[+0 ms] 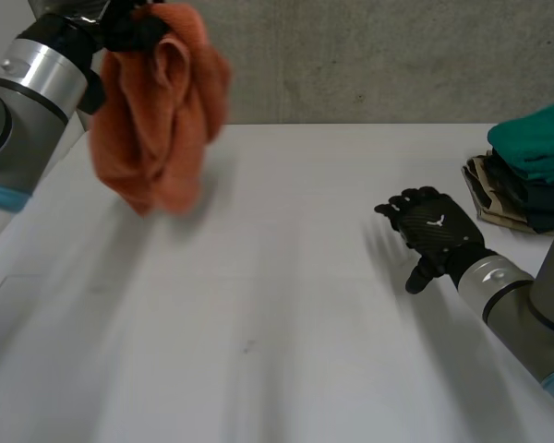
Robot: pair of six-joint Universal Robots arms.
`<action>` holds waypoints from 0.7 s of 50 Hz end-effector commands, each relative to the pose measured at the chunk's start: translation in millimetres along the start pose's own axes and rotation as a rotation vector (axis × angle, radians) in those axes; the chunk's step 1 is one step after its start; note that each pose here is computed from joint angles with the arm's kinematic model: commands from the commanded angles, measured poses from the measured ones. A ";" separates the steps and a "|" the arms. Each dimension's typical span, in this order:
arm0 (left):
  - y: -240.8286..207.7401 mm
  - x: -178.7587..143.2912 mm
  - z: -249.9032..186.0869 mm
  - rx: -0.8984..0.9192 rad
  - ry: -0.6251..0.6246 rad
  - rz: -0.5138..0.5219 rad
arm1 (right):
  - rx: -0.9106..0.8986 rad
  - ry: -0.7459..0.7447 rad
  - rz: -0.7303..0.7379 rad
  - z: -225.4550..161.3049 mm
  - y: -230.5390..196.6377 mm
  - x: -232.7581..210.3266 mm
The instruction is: Fold the laundry.
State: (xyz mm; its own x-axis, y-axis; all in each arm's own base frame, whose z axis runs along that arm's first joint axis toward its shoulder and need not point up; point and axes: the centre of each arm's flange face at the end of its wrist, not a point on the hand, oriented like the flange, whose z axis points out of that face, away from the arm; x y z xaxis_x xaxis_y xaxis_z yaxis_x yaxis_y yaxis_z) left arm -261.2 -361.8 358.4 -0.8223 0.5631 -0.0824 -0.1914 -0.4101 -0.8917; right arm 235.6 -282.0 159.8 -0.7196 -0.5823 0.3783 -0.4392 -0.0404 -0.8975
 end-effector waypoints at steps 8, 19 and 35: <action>123.3 134.6 -82.2 -0.463 0.193 -0.238 | 0.005 0.123 0.119 -1.7 -2.2 37.7; 111.9 134.2 -100.2 -0.575 0.026 -0.025 | -0.014 0.129 0.175 -2.7 -1.1 40.4; 69.3 111.4 -108.5 -0.516 0.128 -0.038 | -0.161 -0.037 0.496 16.6 6.4 15.8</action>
State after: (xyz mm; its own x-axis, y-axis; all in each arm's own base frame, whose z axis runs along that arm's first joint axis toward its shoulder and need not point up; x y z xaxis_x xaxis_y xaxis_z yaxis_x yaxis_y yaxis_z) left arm -317.1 -236.1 244.1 -0.7828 0.6169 -0.0813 0.0951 -0.0105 -0.9954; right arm 213.0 -299.6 168.7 -0.8722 -0.4881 -0.0323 -0.1485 0.3271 -0.9332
